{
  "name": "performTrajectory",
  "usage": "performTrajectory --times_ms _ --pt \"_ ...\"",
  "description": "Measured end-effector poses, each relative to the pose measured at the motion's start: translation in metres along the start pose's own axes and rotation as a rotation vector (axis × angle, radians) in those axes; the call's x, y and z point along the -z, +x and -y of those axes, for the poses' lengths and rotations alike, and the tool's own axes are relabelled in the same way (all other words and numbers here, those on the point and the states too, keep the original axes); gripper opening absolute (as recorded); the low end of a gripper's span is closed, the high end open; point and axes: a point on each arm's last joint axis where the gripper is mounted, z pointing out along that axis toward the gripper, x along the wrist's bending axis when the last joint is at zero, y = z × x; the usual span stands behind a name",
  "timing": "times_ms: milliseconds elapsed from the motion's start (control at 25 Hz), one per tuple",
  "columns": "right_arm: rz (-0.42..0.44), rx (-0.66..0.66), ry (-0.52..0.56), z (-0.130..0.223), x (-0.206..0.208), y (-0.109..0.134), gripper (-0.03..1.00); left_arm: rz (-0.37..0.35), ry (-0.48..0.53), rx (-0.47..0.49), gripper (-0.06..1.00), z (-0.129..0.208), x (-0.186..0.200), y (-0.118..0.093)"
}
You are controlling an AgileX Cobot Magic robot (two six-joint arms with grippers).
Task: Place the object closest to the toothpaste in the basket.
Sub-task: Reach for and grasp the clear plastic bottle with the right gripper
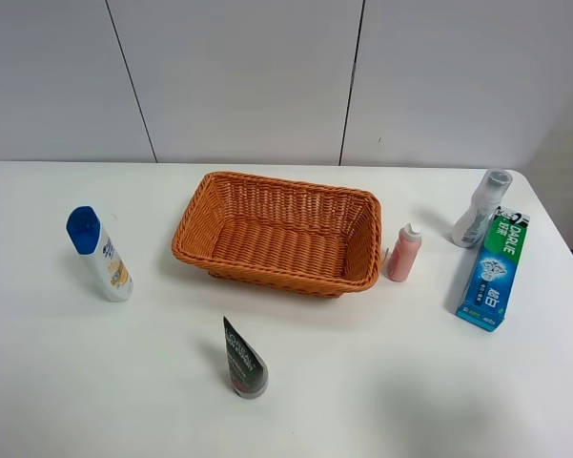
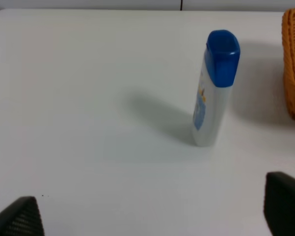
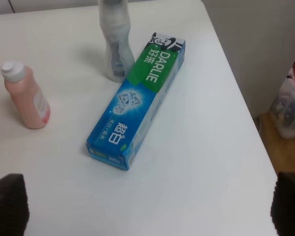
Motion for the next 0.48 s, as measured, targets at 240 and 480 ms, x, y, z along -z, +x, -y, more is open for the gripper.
performTrajectory --times_ms 240,480 --pt "0.000 0.000 0.000 0.0000 0.0000 0.0000 0.99 0.000 0.000 0.000 0.89 0.0000 0.0000 0.0000" --pt "0.000 0.000 0.000 0.0000 0.0000 0.0000 0.99 0.000 0.000 0.000 0.89 0.0000 0.0000 0.0000"
